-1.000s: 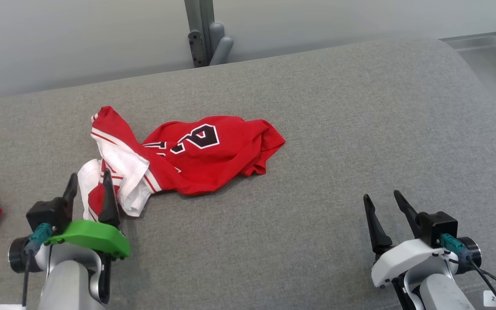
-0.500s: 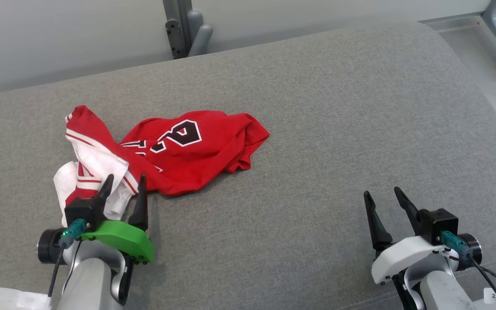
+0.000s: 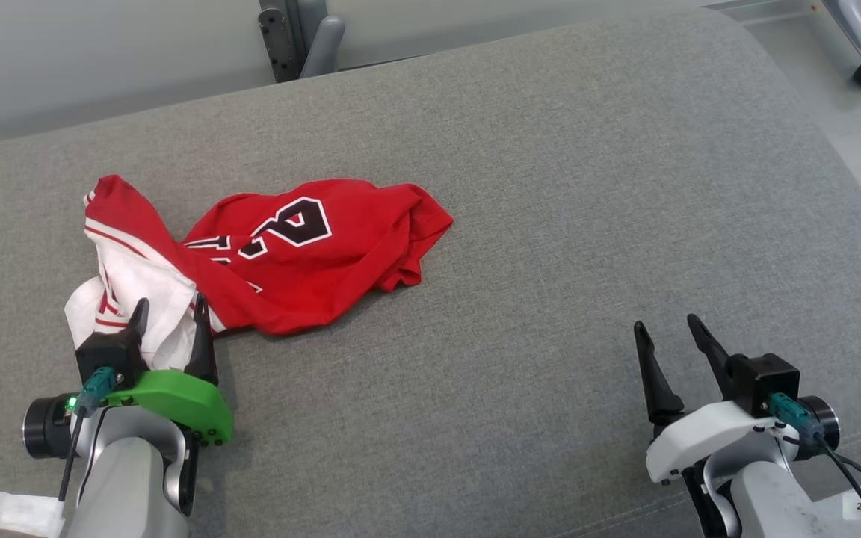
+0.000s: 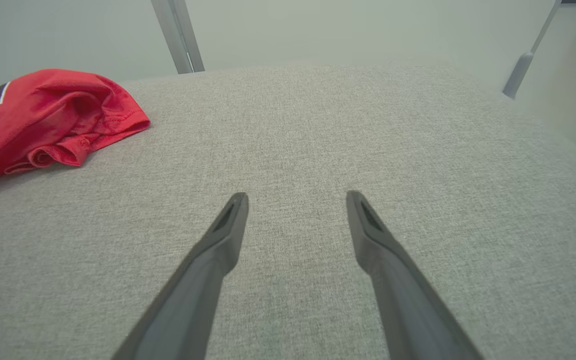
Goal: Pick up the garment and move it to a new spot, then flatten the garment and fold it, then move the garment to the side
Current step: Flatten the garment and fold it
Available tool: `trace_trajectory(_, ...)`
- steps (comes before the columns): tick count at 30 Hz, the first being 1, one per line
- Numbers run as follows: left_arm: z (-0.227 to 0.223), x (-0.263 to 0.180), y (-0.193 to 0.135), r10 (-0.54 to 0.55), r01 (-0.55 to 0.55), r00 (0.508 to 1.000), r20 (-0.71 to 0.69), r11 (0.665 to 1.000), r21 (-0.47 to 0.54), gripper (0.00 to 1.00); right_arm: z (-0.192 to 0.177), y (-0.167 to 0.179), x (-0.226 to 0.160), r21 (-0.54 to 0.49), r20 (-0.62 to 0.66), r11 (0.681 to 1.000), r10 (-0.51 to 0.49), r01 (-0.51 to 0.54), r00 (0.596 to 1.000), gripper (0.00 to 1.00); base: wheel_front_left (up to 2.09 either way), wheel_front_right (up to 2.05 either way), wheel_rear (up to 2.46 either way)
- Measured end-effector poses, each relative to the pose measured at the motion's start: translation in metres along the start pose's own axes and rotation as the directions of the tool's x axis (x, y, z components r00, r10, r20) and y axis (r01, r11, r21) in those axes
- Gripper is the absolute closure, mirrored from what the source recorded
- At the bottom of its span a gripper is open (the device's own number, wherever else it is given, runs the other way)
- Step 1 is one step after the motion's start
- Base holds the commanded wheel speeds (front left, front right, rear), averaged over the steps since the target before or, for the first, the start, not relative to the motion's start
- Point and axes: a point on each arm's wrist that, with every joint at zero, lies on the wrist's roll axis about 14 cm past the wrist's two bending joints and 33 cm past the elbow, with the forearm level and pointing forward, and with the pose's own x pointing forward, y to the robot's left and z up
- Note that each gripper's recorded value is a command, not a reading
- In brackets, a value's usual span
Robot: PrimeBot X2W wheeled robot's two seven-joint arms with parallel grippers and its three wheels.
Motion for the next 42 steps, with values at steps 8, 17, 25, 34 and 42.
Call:
trace_trajectory(8, 0.012, 0.002, 0.007, 0.021, -0.020, 0.999, 0.040, 1.000, -0.023, 1.00, 0.004, 0.003, 0.005, -0.002, 0.010, 1.000, 0.011, -0.011, 1.000, 0.00, 0.00, 0.00, 0.00)
trace_trajectory(17, 0.046, -0.002, 0.016, 0.052, -0.044, 0.988, 0.144, 0.998, -0.054, 1.00, 0.009, 0.005, 0.005, 0.006, 0.026, 1.000, 0.015, -0.015, 1.000, 0.00, 0.00, 0.00, 0.00)
trace_trajectory(25, 0.104, -0.042, 0.022, 0.087, -0.035, 0.938, 0.336, 0.987, -0.156, 1.00, 0.002, 0.019, -0.010, 0.028, 0.015, 0.998, 0.053, -0.053, 0.998, 0.00, 0.00, 0.00, 0.00)
trace_trajectory(34, 0.114, -0.114, 0.049, 0.212, -0.123, 0.887, 0.411, 0.965, -0.233, 1.00, 0.017, 0.046, -0.013, 0.042, 0.064, 0.990, 0.130, -0.133, 0.989, 0.00, 0.00, 0.00, 0.00)
trace_trajectory(42, 0.045, -0.172, 0.066, 0.316, -0.246, 0.912, 0.261, 0.931, -0.268, 1.00, 0.023, 0.068, -0.012, 0.031, 0.083, 0.980, 0.194, -0.197, 0.977, 0.00, 0.00, 0.00, 0.00)
